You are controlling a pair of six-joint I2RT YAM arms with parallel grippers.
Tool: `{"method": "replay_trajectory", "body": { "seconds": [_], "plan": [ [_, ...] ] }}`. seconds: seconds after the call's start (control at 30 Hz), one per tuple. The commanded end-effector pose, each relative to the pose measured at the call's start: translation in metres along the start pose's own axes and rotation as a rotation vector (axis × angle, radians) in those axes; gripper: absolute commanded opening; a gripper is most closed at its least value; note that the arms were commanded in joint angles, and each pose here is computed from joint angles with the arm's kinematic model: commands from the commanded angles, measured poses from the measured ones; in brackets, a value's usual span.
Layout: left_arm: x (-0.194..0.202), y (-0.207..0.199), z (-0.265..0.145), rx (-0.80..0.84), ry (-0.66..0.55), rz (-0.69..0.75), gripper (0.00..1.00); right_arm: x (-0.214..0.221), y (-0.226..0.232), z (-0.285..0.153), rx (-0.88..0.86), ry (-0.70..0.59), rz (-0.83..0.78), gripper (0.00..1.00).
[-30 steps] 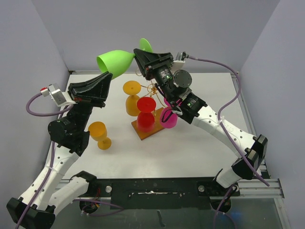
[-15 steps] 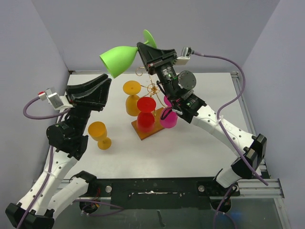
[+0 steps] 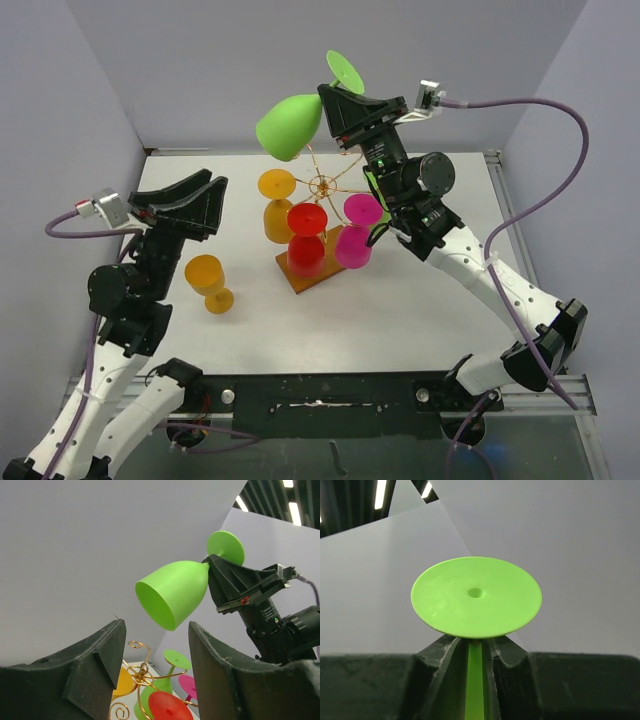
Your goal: Place the wine glass upside down on the wine glass rack
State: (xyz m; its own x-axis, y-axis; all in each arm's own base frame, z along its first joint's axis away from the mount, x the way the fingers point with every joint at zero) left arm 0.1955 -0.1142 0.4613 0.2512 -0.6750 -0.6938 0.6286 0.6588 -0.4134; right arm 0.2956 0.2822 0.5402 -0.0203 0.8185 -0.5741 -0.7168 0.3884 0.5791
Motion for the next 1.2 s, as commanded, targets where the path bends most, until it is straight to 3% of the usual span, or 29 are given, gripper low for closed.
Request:
{"method": "replay_trajectory", "body": {
  "seconds": [0.0,0.2,0.43,0.67,0.97,1.17],
  "plan": [
    [-0.017,-0.020,0.008,0.051,0.055,0.006,0.52,-0.023,0.023,0.000,-0.142,-0.001,-0.349,0.00],
    [-0.035,-0.041,0.030,0.099,0.071,-0.091,0.52,-0.011,0.037,-0.002,-0.290,0.014,-0.596,0.00],
    [-0.049,-0.064,0.051,0.187,0.073,-0.229,0.53,0.006,0.041,0.003,-0.403,0.002,-0.760,0.00],
    [-0.040,-0.067,0.068,0.221,0.108,-0.307,0.53,0.033,0.037,0.003,-0.529,-0.014,-0.881,0.00],
    [-0.024,-0.051,0.079,0.101,0.165,-0.359,0.53,0.059,0.037,0.000,-0.642,-0.040,-0.940,0.00],
    [-0.023,-0.046,0.076,0.074,0.141,-0.369,0.33,0.066,0.041,-0.003,-0.687,-0.052,-0.931,0.00]
  ]
}}
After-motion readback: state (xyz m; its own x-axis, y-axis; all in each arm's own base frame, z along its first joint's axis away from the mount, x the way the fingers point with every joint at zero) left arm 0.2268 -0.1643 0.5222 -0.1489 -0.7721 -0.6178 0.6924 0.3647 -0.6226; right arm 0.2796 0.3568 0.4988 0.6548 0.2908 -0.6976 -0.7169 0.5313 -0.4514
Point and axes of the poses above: each gripper's point midway between its finger pads, its own z axis out along the fingers, its own y axis along the line the jaws close on, x = y × z, the point moved 5 cm from there along -z, back along the fingers, and after that the axes turned 4 degrees about z, right-handed, at the moved point
